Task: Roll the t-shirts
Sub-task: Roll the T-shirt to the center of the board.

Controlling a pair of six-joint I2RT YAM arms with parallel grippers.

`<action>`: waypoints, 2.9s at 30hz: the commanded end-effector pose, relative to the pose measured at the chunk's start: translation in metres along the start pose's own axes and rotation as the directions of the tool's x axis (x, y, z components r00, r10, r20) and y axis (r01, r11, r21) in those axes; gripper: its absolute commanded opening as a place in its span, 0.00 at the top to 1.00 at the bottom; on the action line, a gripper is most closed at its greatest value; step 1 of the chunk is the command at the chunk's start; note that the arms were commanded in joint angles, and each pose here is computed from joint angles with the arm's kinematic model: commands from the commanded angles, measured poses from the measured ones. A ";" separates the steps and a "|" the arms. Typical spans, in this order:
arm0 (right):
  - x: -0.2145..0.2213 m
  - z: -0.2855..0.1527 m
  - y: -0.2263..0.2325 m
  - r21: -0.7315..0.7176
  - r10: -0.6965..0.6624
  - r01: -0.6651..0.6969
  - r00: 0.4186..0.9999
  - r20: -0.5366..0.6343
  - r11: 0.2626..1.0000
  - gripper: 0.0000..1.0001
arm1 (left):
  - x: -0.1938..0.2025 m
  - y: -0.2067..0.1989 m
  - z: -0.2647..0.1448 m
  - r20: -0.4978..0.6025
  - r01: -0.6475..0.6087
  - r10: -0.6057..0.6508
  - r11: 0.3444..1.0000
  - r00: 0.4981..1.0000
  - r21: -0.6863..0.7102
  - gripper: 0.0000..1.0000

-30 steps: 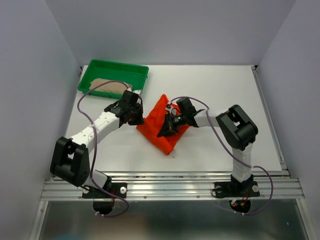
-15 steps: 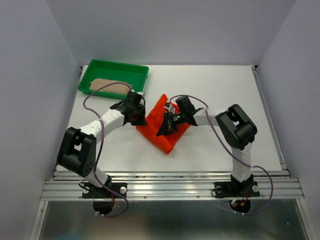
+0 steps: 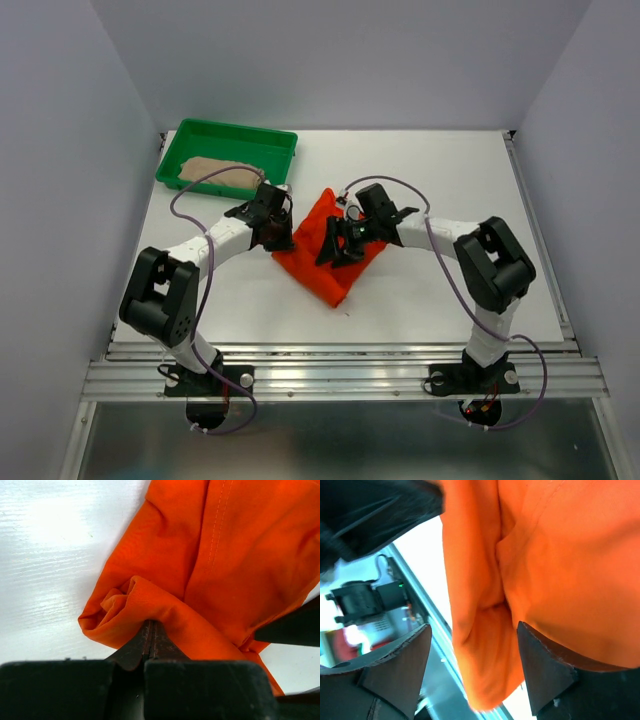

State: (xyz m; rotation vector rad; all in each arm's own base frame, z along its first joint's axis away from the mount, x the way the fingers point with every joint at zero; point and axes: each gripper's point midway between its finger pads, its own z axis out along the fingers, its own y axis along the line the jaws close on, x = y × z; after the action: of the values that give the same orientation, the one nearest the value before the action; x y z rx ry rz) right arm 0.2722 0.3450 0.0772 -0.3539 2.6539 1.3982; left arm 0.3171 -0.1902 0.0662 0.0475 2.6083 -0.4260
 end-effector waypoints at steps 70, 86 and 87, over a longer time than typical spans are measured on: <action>0.057 -0.006 -0.028 0.136 -0.267 0.282 0.957 -0.114 0.950 0.74 | -0.001 0.012 0.018 -0.012 -0.001 0.000 0.999 1.000 -0.050 1.00; 0.021 -0.093 0.016 0.467 -0.356 0.261 0.926 0.125 0.845 0.19 | -0.033 -0.013 -0.025 0.092 -0.018 0.017 1.000 0.996 0.012 1.00; 0.018 -0.094 0.021 0.495 -0.370 0.260 0.919 0.137 0.829 0.23 | -0.033 -0.013 -0.027 0.091 -0.019 0.018 1.000 0.996 0.012 1.00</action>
State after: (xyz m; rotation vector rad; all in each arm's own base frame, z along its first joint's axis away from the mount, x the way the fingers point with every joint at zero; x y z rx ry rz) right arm 0.2356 0.2785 0.1181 -0.5844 2.5369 0.8020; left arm 0.3221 -0.1877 0.0723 0.0415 2.5976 -0.4021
